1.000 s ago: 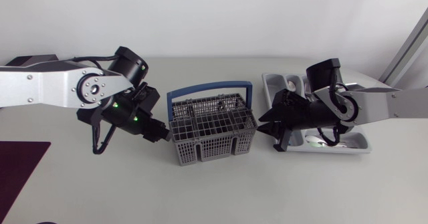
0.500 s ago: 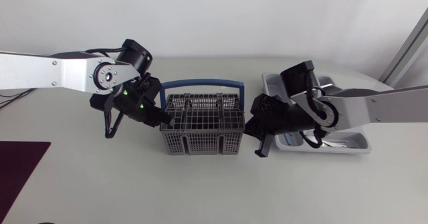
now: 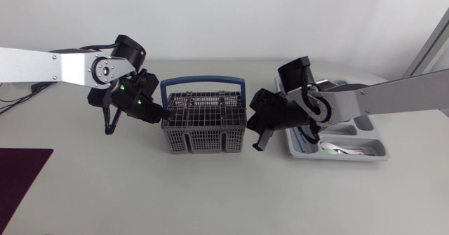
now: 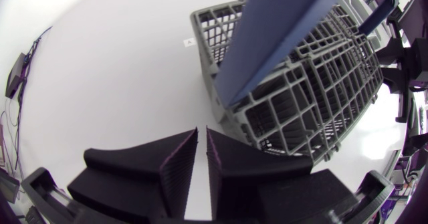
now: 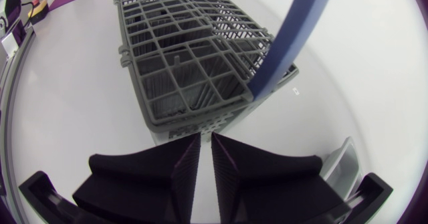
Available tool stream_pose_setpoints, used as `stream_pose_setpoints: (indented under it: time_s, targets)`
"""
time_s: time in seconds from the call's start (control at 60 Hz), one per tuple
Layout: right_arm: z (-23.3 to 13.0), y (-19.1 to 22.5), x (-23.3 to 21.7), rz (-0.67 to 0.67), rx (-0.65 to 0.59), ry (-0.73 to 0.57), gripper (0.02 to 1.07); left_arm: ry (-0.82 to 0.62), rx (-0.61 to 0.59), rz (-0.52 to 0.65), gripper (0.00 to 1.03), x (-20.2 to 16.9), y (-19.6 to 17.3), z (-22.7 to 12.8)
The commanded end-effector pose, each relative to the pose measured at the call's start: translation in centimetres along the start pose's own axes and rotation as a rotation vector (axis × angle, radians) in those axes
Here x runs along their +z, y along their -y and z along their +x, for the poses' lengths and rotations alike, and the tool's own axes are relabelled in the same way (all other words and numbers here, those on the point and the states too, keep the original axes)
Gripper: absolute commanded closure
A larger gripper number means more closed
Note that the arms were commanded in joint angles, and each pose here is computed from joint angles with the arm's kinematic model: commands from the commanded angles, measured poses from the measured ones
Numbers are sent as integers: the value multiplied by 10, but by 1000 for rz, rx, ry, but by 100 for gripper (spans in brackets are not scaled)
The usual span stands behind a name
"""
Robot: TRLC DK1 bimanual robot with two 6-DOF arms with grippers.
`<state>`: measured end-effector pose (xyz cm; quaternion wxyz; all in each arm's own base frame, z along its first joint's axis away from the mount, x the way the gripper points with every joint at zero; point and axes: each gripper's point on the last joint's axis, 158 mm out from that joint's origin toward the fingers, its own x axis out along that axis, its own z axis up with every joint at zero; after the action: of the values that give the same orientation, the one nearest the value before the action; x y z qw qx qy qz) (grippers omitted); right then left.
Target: Unload the cutlery basket into the drawer organizer.
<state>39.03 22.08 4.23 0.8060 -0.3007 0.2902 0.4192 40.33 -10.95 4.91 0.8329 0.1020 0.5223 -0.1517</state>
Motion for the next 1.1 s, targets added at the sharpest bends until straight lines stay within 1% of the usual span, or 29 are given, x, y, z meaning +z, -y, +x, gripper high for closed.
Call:
stream_pose_setpoints:
  time_s: [0.0,0.05,0.117,0.233,0.267,0.283,0.317,0.45,0.55,0.617,0.883,1.083]
  targets:
    - [-17,8,-5,15,-38,9,88,17,16,-6,79,2,-20,-5]
    - [-27,8,-5,11,-51,18,88,33,26,-20,79,0,-31,-14]
    - [-42,6,-2,1,-67,36,89,65,20,-16,79,1,-35,-28]
    - [-63,-1,8,-17,-79,67,88,150,12,14,82,6,-28,-61]
    - [-67,-4,13,-21,-78,77,89,175,3,24,82,8,-22,-70]
    - [-70,-8,19,-24,-74,89,89,201,-18,43,82,10,-12,-79]
    - [-72,-12,26,-29,-71,104,89,230,-28,64,83,14,-3,-87]
    - [-74,-24,47,-34,-54,146,89,319,-64,132,83,25,32,-100]
    - [-67,-30,59,-42,-46,167,89,345,-95,169,83,28,54,-99]
    - [-62,-32,62,-43,-38,172,89,355,-106,171,83,30,61,-94]
    - [-38,-31,63,-37,-29,172,89,270,-135,183,83,18,75,-53]
    - [-18,-36,48,-29,-6,132,89,197,-143,182,83,-1,79,-24]
